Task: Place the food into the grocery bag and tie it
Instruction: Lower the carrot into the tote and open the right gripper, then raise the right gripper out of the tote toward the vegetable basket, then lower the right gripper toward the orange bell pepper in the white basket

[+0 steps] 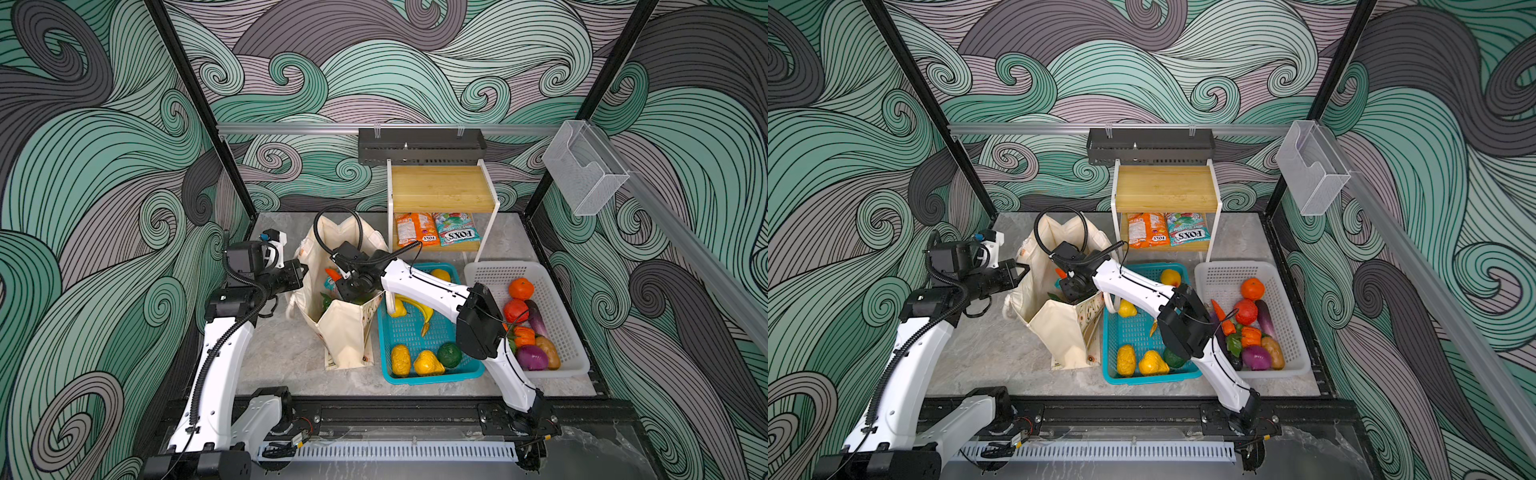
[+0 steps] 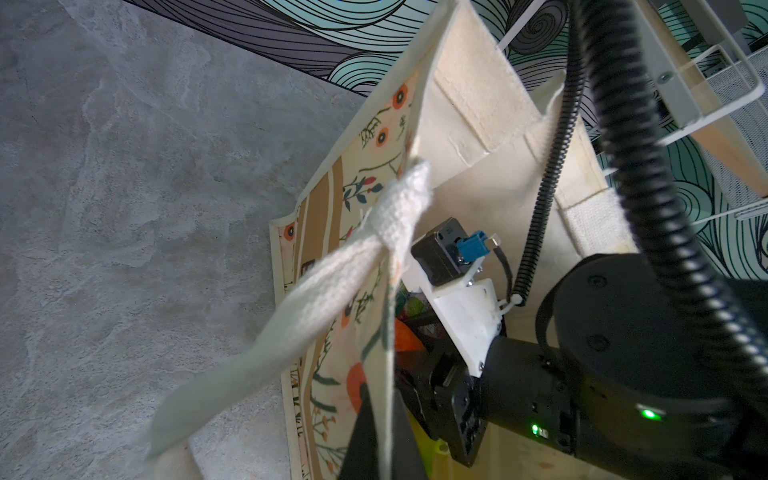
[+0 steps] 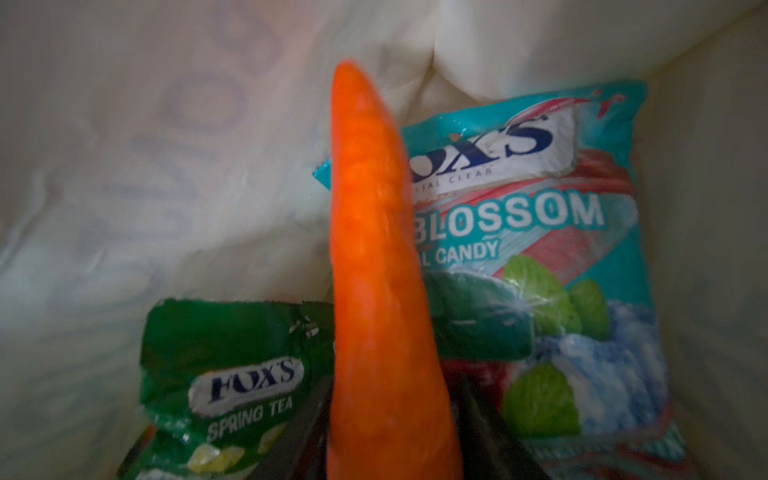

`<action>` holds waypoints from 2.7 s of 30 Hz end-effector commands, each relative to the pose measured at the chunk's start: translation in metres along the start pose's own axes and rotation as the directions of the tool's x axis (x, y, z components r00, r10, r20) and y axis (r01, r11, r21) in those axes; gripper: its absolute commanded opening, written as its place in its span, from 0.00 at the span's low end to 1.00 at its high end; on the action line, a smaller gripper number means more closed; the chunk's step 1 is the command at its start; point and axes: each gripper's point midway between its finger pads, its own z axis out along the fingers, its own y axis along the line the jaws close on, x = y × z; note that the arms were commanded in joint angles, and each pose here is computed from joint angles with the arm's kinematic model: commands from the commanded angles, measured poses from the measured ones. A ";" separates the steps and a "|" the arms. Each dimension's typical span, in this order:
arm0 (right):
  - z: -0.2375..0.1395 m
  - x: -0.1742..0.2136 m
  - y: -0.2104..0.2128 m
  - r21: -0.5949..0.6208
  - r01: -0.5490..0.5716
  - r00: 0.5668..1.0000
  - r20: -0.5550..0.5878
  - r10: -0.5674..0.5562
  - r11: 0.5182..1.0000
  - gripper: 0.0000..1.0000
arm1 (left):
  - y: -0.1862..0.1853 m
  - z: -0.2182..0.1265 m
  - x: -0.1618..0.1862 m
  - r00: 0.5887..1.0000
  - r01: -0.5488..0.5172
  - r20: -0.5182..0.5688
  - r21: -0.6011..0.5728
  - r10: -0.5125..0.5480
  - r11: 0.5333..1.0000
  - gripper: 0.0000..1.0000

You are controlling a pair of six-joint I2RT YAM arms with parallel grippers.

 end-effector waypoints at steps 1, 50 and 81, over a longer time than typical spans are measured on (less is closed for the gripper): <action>-0.056 -0.019 0.000 -0.004 -0.020 0.996 0.086 0.020 1.000 0.61 | -0.007 -0.005 -0.002 0.999 -0.028 0.015 0.013 0.028 1.000 0.00; -0.232 0.268 -0.269 0.058 -0.972 0.229 0.460 0.858 0.229 0.96 | 0.010 -0.008 0.000 1.000 -0.016 0.009 -0.087 0.017 0.996 0.00; -0.234 0.379 -0.336 0.547 -0.809 0.196 0.596 0.779 -0.214 0.88 | 0.007 -0.004 0.004 1.000 0.005 -0.011 -0.063 -0.005 0.998 0.00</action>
